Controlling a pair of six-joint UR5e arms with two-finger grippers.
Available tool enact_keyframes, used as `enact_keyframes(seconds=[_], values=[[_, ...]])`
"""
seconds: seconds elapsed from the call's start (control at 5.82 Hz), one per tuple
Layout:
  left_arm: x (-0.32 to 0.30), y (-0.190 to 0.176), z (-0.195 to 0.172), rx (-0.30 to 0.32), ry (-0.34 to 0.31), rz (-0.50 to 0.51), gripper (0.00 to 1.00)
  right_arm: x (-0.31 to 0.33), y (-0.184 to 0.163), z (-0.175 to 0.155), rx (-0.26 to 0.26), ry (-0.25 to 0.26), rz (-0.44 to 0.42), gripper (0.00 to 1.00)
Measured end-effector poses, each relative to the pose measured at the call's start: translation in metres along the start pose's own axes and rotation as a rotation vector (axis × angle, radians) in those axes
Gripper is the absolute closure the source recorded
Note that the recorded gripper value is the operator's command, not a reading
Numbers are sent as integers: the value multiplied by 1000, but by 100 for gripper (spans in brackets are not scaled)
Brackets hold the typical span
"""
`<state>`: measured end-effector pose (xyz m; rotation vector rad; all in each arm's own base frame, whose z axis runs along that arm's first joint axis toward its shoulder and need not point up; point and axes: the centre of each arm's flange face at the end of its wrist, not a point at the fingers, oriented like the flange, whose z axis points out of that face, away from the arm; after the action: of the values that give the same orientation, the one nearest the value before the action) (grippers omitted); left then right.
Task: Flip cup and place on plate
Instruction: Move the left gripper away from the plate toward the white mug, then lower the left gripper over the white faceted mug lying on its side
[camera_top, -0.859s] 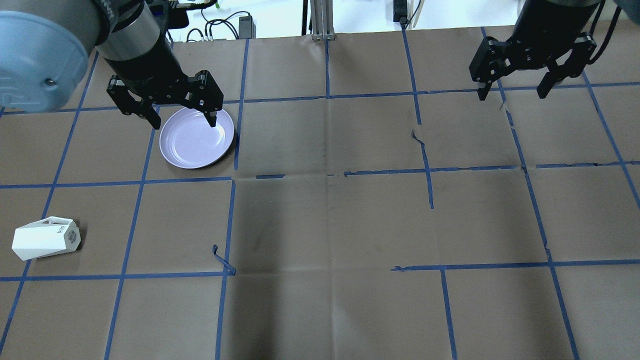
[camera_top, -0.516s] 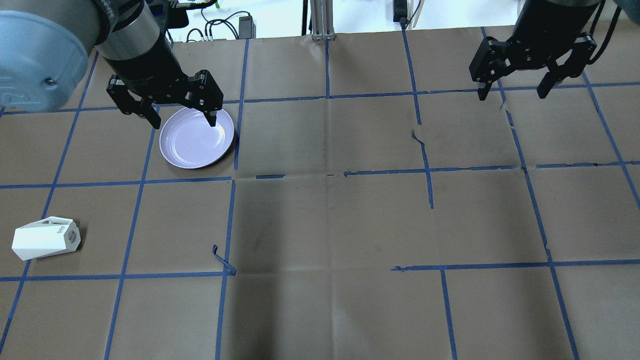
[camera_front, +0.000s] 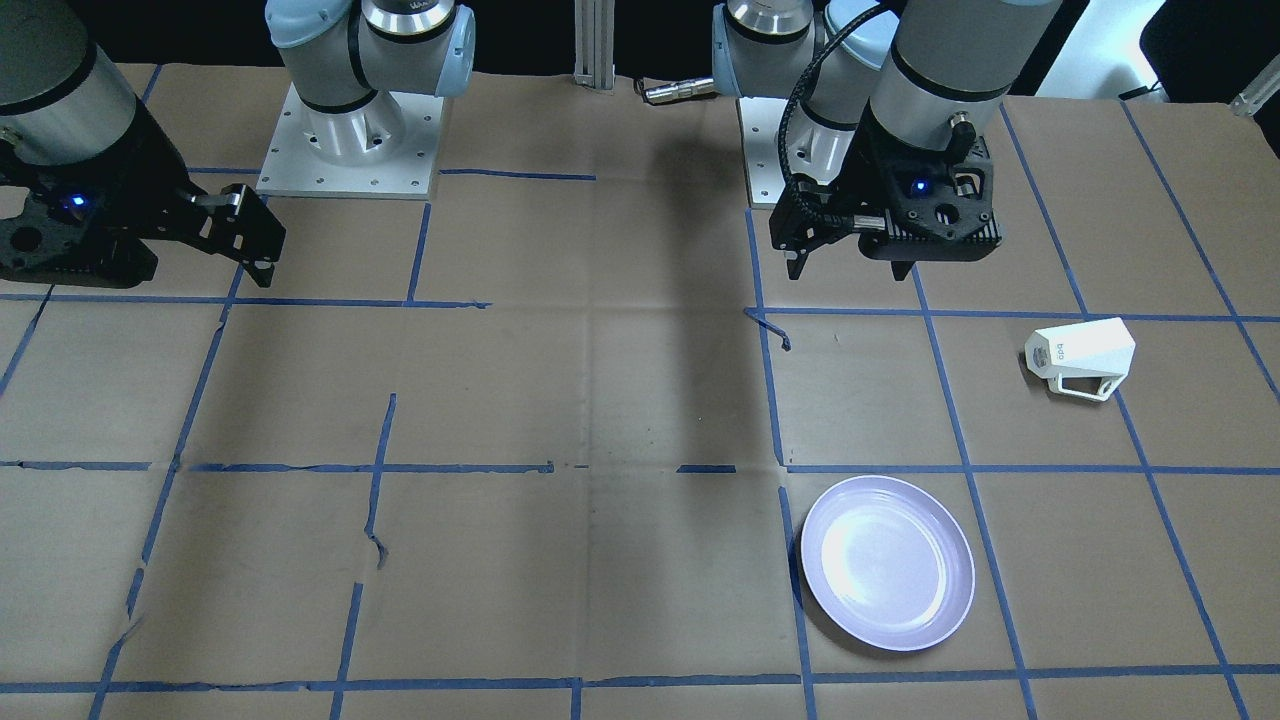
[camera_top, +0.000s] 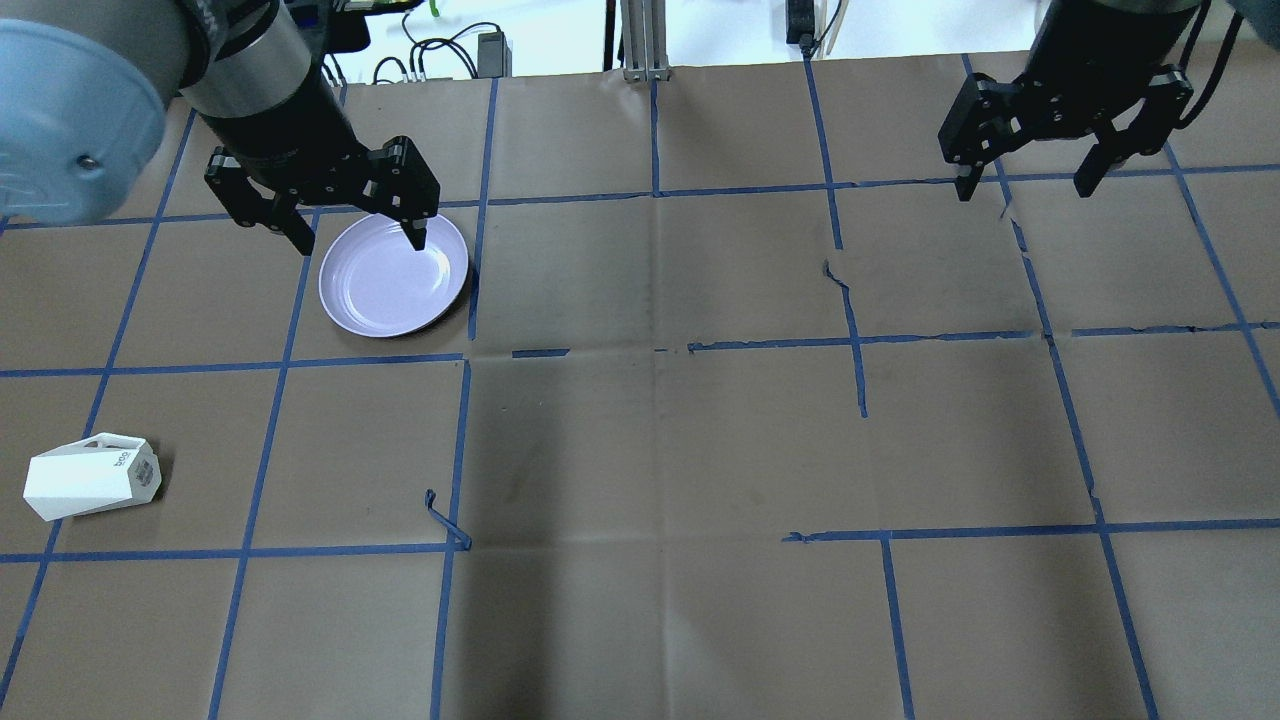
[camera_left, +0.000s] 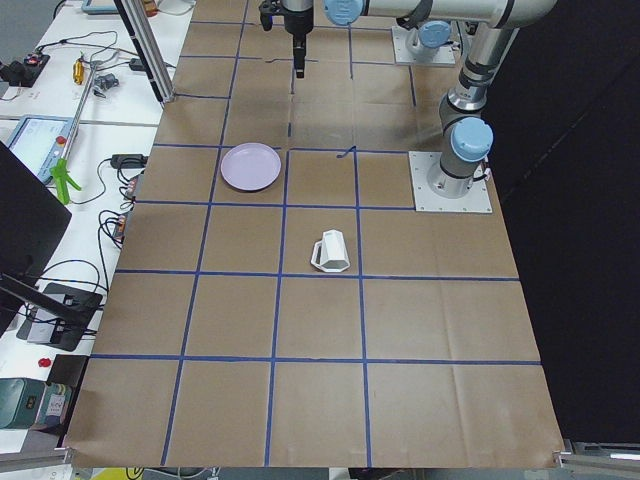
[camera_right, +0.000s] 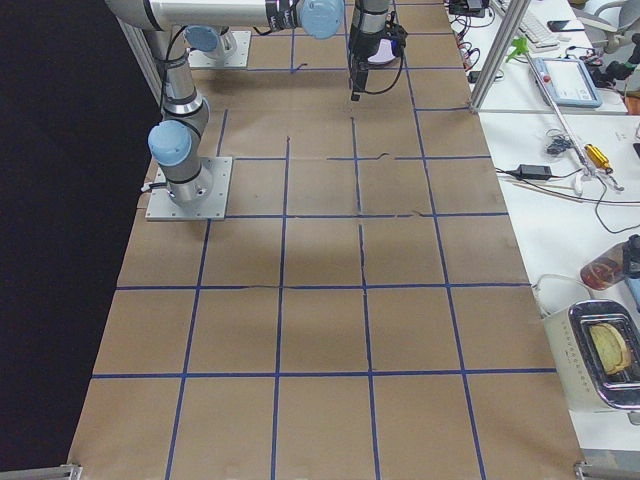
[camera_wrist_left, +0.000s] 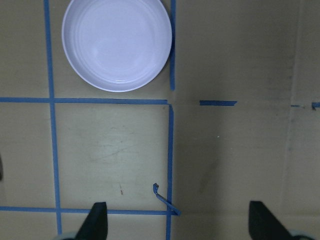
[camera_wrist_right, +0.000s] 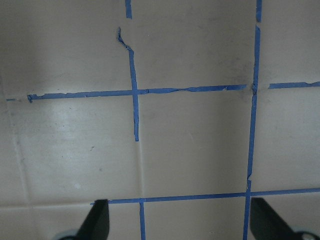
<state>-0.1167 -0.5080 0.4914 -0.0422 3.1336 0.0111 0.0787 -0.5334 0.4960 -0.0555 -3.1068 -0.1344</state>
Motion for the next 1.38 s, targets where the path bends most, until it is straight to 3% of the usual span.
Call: enact_keyframes(seconds=[0.34, 0.69, 1.03, 1.38], values=[[-89, -5, -8, 3, 2, 14, 1, 0, 0, 0, 0, 0, 0, 0], [-220, 7, -9, -9, 9, 83, 1, 0, 0, 0, 0, 0, 0, 0], [-374, 51, 6, -22, 33, 153, 1, 0, 0, 0, 0, 0, 0, 0], [-464, 92, 29, -28, 64, 226, 1, 0, 0, 0, 0, 0, 0, 0]])
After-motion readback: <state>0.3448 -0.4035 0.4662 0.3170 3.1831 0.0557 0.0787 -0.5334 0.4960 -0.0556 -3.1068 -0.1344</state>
